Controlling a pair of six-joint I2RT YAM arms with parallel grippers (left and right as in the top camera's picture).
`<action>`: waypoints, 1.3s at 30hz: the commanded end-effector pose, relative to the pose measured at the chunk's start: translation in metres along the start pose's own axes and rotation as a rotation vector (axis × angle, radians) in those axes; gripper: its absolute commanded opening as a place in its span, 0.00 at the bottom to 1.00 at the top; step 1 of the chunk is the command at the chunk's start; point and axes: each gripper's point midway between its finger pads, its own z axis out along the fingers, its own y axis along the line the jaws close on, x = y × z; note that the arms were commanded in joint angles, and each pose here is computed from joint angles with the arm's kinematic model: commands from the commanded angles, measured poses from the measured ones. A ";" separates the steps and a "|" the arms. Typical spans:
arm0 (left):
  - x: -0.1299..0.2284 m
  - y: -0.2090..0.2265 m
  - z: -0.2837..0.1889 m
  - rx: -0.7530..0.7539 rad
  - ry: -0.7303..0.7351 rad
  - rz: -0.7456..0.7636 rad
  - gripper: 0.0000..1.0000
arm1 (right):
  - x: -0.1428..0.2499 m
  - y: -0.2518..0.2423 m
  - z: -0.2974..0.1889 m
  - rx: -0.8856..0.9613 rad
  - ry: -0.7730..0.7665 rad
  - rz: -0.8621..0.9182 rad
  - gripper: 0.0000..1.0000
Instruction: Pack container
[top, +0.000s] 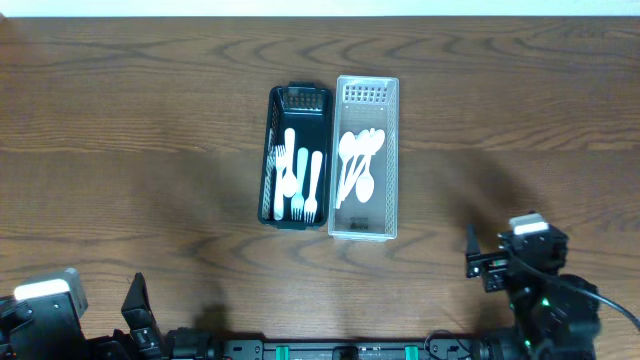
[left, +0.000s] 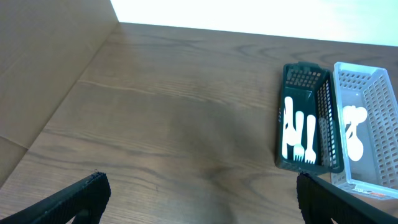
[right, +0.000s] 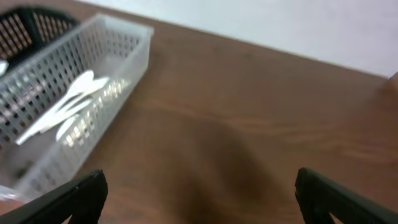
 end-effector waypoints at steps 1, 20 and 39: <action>0.001 0.003 -0.001 -0.015 0.000 -0.008 0.98 | 0.015 0.004 0.012 -0.013 0.004 0.024 0.99; 0.001 0.003 -0.001 -0.015 0.000 -0.008 0.98 | 0.045 0.010 0.033 -0.010 -0.024 0.044 0.99; 0.001 0.003 -0.001 -0.015 0.000 -0.008 0.98 | 0.059 0.012 0.040 -0.014 -0.001 0.045 0.99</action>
